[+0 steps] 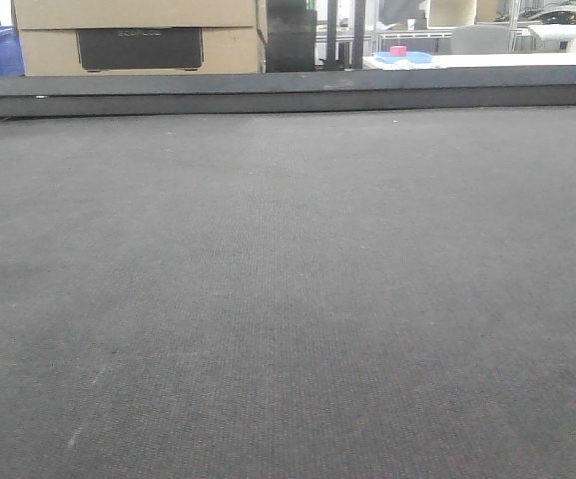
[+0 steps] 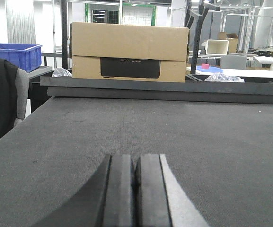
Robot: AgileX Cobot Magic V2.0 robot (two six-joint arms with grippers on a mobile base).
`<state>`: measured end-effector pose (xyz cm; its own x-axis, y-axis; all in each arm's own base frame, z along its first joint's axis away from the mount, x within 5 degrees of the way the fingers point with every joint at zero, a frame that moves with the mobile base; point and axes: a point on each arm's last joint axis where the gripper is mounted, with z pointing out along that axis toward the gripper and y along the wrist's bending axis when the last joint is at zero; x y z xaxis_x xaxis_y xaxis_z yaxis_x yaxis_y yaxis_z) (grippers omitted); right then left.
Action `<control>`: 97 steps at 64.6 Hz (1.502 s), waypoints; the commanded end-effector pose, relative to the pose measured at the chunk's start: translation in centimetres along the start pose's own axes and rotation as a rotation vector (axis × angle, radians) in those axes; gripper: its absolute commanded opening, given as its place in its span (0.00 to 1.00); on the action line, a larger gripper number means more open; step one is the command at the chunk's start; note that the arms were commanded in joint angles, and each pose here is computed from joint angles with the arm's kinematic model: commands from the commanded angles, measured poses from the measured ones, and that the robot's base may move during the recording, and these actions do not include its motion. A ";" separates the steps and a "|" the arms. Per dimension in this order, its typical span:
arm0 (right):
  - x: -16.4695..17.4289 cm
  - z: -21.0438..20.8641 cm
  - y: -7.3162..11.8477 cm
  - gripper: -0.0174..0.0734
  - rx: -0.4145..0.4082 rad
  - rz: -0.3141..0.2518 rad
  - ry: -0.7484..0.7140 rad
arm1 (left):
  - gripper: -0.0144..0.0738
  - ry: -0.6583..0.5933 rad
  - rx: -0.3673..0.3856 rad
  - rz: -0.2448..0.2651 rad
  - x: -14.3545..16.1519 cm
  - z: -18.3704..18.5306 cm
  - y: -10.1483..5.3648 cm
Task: Place valve from conveyor to right shelf box
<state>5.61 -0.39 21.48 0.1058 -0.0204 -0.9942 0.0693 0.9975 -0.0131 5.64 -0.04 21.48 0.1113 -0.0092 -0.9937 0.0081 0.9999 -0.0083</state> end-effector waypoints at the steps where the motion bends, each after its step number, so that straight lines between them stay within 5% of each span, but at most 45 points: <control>1: -1.0 -0.1 -0.1 0.01 0.010 0.010 -0.107 | 0.04 -0.043 -0.002 -0.014 -0.5 0.0 0.0; 10: -2.9 -0.4 0.2 0.01 -0.026 0.161 0.006 | 0.04 0.034 -0.003 -0.019 -2.6 -0.4 0.0; 27: -8.5 0.3 0.8 0.01 -0.087 0.156 0.218 | 0.04 0.179 -0.019 0.013 -10.4 -0.7 0.1; 50: -10.3 7.9 1.1 0.01 -0.109 0.112 0.755 | 0.04 0.712 -0.034 0.009 -15.3 6.7 0.1; 76: -11.3 15.2 0.9 0.01 -0.125 0.058 1.164 | 0.04 1.040 -0.038 0.005 -13.2 14.8 0.2; 86: -10.7 17.3 1.0 0.02 -0.131 0.055 1.277 | 0.04 1.122 -0.042 -0.071 -12.2 15.9 -0.2; 91: -10.2 18.2 0.9 0.10 -0.130 0.046 1.335 | 0.04 1.152 -0.037 -0.082 -11.7 16.3 -0.2; 97: -9.2 19.3 0.9 0.33 -0.127 0.048 1.378 | 0.04 1.169 -0.037 -0.084 -11.3 16.7 -0.3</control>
<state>22.95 -0.44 33.23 -0.9413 0.0293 -0.3363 -0.0049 0.9949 0.1003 20.67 -0.23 34.50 -0.8671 -0.0622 -0.4943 -0.0475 0.9980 -0.0422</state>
